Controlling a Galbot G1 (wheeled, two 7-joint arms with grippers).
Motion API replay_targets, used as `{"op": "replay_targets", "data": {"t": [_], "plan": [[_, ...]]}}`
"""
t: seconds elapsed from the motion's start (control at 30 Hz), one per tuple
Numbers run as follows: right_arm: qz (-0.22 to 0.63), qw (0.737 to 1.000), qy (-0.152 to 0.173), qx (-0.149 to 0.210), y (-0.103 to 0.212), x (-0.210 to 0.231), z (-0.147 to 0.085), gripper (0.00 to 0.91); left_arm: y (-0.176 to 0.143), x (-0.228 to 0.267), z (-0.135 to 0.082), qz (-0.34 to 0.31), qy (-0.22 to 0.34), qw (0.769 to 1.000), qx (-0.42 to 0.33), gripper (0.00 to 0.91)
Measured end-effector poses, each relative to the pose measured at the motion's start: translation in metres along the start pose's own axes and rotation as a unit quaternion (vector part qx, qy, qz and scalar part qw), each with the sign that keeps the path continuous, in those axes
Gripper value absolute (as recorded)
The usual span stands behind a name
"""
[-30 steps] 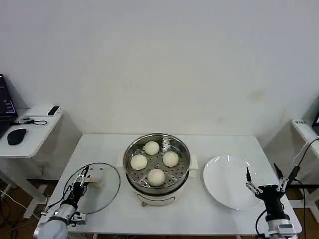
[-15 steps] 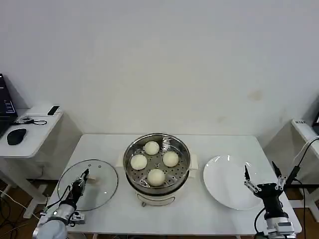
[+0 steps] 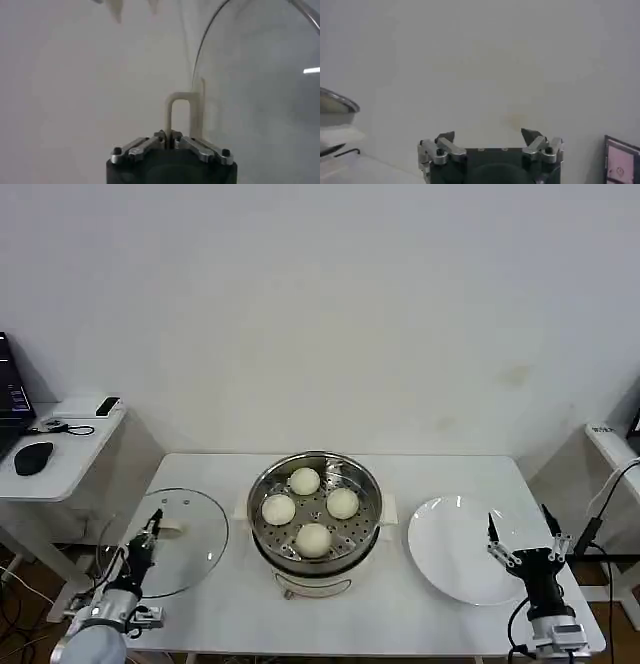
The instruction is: Take steamed baozi put them in steamer then cover it.
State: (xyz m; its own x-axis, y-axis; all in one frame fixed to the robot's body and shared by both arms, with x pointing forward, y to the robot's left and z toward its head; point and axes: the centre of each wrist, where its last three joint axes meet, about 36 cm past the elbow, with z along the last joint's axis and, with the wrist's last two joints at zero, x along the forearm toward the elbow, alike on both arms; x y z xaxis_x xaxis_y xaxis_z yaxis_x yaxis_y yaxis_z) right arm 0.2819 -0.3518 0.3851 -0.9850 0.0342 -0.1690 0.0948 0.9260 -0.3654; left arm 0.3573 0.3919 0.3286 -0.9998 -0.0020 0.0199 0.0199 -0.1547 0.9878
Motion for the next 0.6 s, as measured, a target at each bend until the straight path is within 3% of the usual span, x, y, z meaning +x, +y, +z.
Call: {"op": "replay_targets", "data": {"t": [0.6], "plan": [[-0.009,1.0,0.005,0.01,-0.002,0.007,-0.002,0.907,0.1,-0.003,-0.018,-0.04,0.062,0.997,0.026,0.0]]}}
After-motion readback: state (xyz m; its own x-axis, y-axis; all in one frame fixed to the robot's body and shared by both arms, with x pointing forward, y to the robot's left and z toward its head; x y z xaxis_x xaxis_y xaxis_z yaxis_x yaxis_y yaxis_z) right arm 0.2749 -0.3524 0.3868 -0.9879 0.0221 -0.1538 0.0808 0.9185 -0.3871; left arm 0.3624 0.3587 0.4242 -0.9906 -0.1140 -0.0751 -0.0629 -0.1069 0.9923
